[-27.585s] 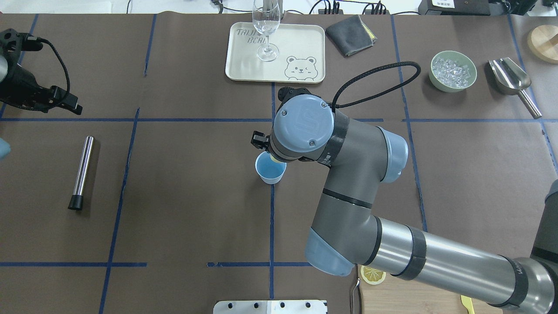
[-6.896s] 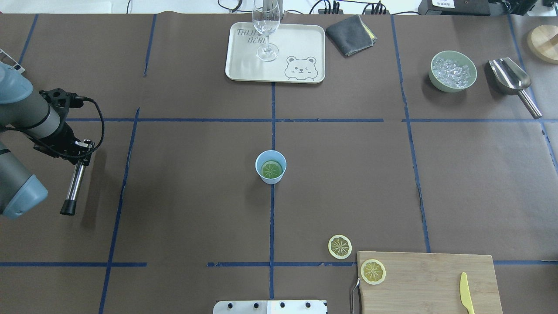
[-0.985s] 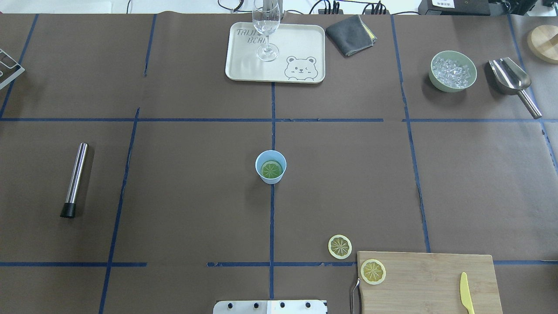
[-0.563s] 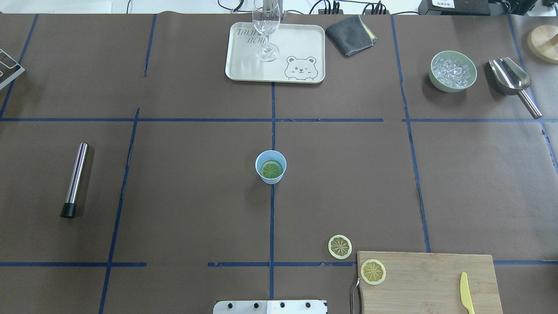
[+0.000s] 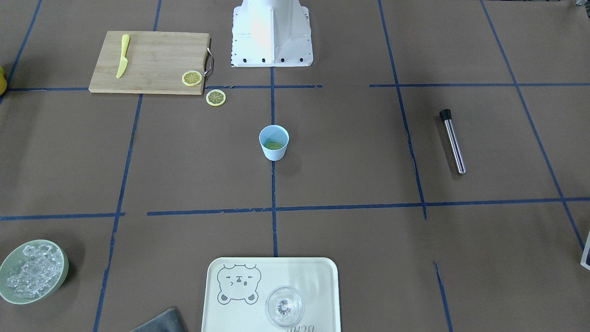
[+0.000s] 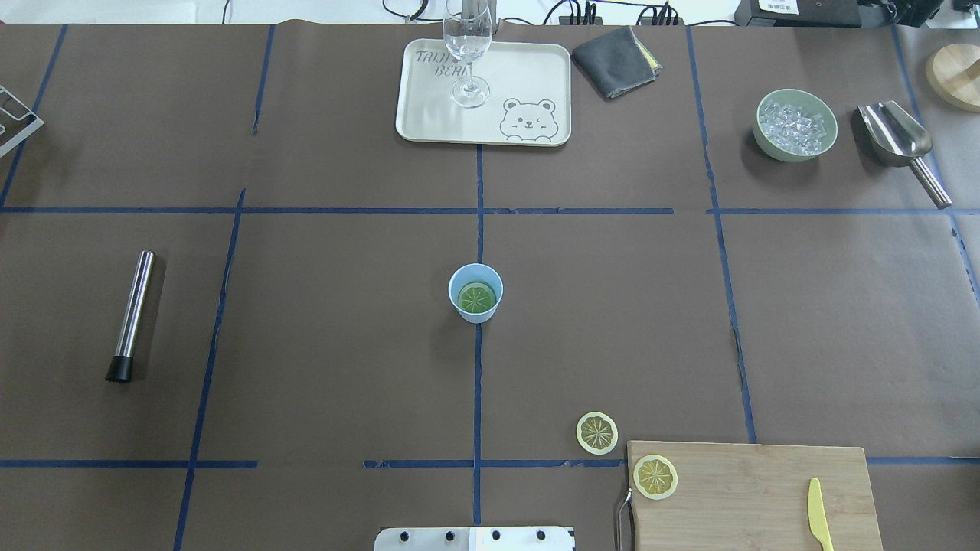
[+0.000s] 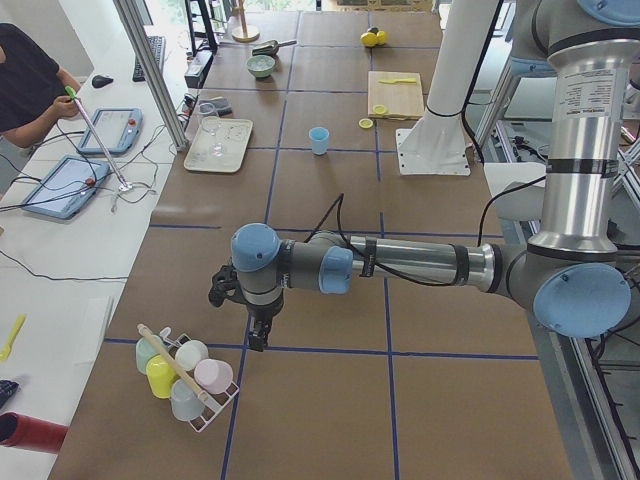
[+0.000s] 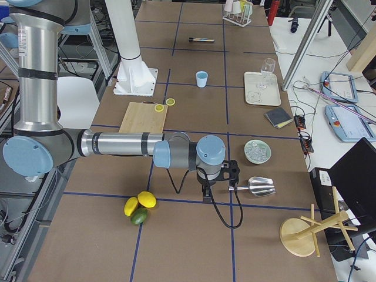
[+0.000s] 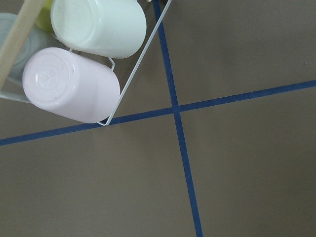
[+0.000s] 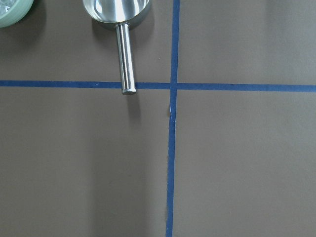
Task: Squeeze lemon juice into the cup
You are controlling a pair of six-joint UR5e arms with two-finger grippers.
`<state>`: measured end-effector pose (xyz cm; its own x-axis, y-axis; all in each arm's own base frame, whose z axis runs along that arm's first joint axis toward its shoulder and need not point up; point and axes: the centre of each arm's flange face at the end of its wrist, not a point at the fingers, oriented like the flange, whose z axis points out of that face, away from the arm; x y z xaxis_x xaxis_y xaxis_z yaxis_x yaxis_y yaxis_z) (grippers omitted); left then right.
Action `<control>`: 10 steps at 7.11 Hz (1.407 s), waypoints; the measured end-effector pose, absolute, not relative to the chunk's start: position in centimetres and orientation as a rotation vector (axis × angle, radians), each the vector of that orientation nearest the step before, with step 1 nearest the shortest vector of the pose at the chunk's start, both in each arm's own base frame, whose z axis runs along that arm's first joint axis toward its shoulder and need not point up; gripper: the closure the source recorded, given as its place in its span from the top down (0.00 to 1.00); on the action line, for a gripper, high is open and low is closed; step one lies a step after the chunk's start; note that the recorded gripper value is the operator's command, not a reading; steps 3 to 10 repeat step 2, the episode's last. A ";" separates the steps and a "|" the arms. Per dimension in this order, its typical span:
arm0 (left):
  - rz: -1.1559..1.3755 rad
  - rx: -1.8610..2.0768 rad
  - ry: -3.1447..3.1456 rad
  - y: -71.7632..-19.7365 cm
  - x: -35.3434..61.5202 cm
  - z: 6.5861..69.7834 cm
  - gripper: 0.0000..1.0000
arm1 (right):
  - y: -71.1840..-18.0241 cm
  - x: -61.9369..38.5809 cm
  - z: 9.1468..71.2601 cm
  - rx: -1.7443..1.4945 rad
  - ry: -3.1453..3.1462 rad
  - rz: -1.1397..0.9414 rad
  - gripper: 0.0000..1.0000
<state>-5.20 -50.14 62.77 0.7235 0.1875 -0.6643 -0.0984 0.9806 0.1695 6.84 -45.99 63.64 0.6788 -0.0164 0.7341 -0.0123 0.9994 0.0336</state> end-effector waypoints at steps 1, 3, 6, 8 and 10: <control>0.158 0.125 0.746 -50.1 -5.2 62.8 1.00 | -46.0 6.8 63.6 0.038 -0.825 -0.003 1.00; 0.158 0.125 0.746 -50.1 -5.2 62.8 1.00 | -46.0 6.8 63.5 0.040 -0.825 -0.003 1.00; 0.158 0.125 0.746 -50.1 -5.2 62.8 1.00 | -46.0 6.8 63.5 0.040 -0.825 -0.003 1.00; 0.158 0.125 0.746 -50.1 -5.2 62.8 1.00 | -46.0 6.8 63.5 0.040 -0.825 -0.003 1.00; 0.158 0.125 0.746 -50.1 -5.2 62.8 1.00 | -46.0 6.8 63.5 0.040 -0.825 -0.003 1.00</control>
